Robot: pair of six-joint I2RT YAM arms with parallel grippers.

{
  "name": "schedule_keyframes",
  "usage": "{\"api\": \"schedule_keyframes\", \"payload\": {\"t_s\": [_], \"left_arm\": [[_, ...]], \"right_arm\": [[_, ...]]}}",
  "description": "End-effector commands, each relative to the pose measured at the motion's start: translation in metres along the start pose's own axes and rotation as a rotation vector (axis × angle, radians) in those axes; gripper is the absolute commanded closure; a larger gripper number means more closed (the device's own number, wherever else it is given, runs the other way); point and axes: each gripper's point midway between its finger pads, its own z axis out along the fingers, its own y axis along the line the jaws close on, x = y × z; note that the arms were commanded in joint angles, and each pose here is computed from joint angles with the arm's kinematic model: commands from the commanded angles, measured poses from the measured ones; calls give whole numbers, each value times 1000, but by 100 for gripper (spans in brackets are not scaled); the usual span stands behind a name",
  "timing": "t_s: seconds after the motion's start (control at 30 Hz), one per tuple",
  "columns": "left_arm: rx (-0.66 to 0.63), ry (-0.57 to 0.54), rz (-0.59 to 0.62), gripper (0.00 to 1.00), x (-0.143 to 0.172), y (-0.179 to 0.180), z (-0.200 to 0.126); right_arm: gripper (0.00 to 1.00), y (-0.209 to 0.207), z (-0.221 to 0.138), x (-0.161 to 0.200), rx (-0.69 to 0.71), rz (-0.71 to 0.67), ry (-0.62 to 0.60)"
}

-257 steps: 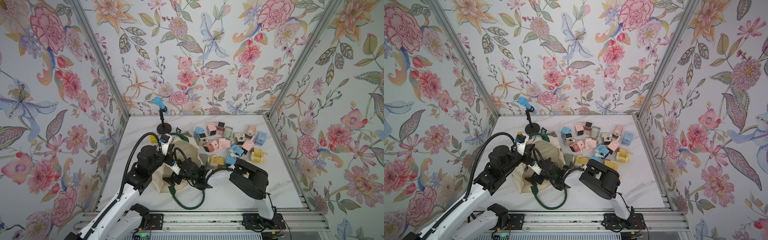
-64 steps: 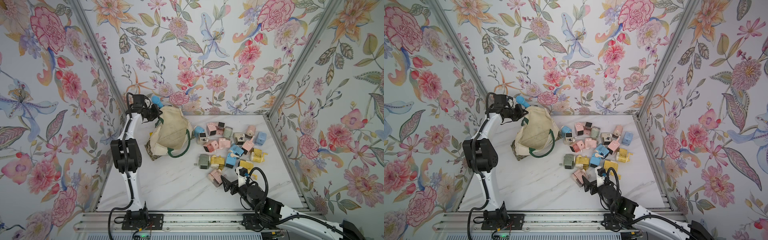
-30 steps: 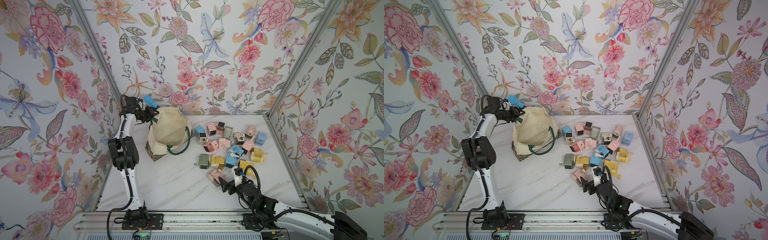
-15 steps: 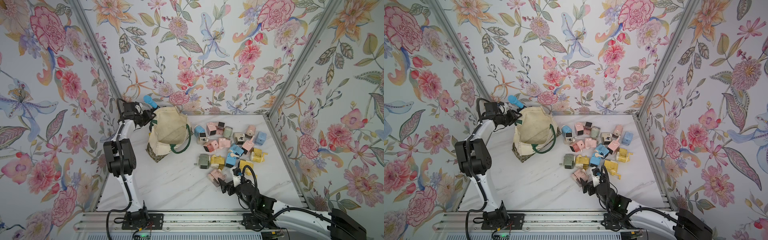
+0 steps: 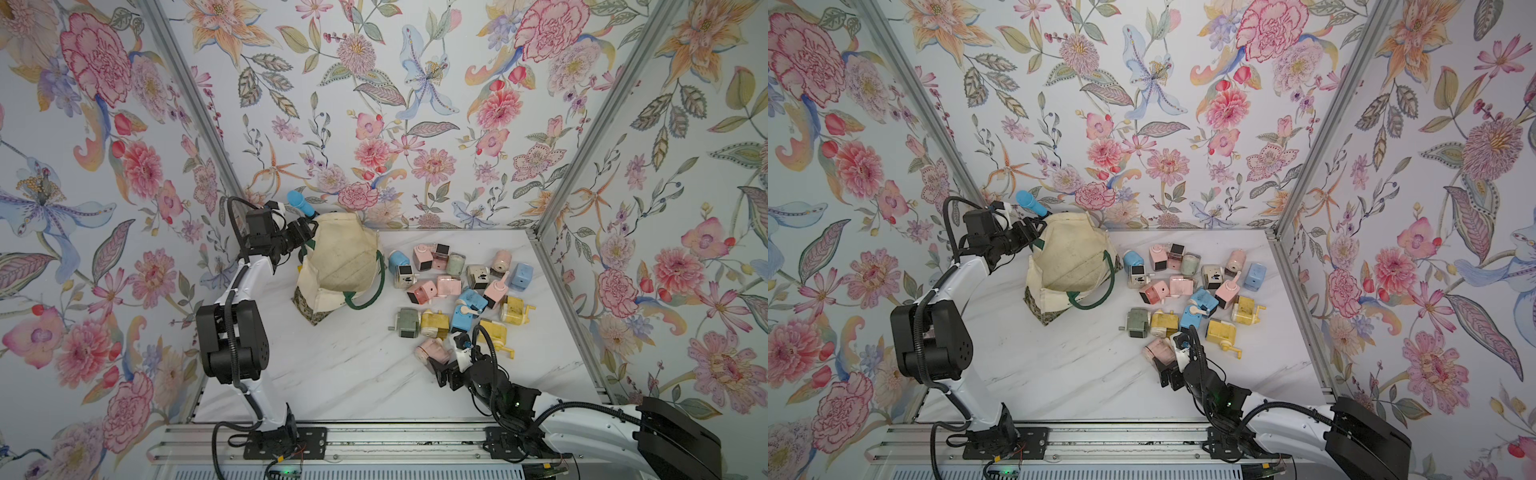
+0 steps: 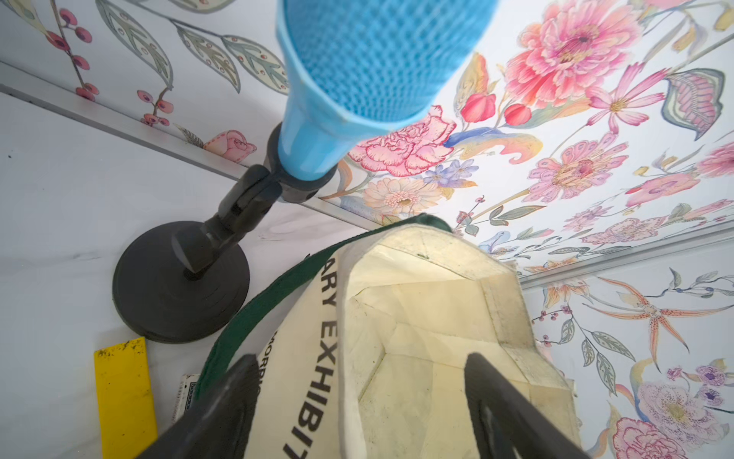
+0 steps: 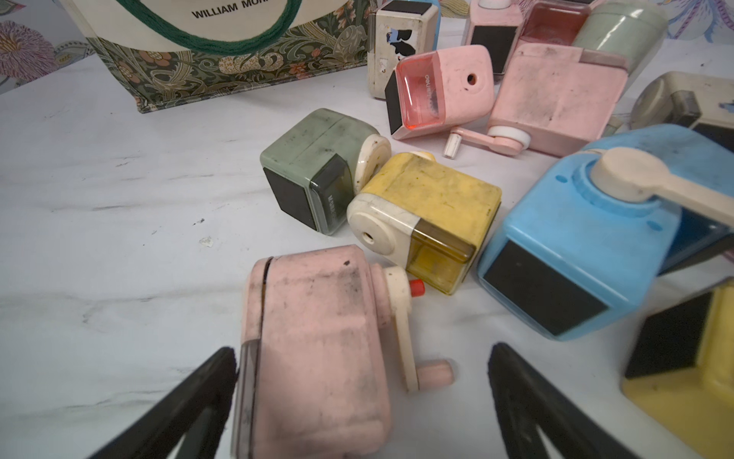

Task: Take out the pencil sharpeners from the tote bags
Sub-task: Adjust the canvas bag at the center of the board, then reset both arms

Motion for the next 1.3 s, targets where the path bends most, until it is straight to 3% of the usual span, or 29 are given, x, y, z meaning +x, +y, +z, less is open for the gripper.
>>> {"api": "schedule_keyframes", "payload": {"t_s": [0.0,0.2,0.33,0.43,0.57,0.73,0.87,0.97,1.03,1.27], "left_arm": [[28,-104,59,15,-25,-24,-22],[25,-199,115,15,-40,-48,-60],[39,-307,163,15,-43,-76,-111],[41,-390,169,15,-29,-85,-150],[71,-474,195,17,15,-93,-196],[40,-568,176,18,87,-55,-229],[-28,-699,215,10,123,-22,-255],[-91,-747,246,10,132,-6,-265],[-156,-710,269,10,146,14,-254],[-317,-730,377,11,151,45,-248]], "right_arm": [[2,13,3,-15,-38,-10,-31],[2,18,8,-12,-38,-36,-7],[2,17,8,-12,-30,-36,-11],[2,15,6,-15,-26,-29,-24],[2,13,-4,-27,-30,3,-68],[2,1,-28,-59,6,78,-150],[2,-24,-55,-84,78,166,-264],[3,-54,-76,-100,210,211,-342],[3,-70,-86,-106,285,216,-364],[0,-113,-93,-108,552,100,-327]]}}
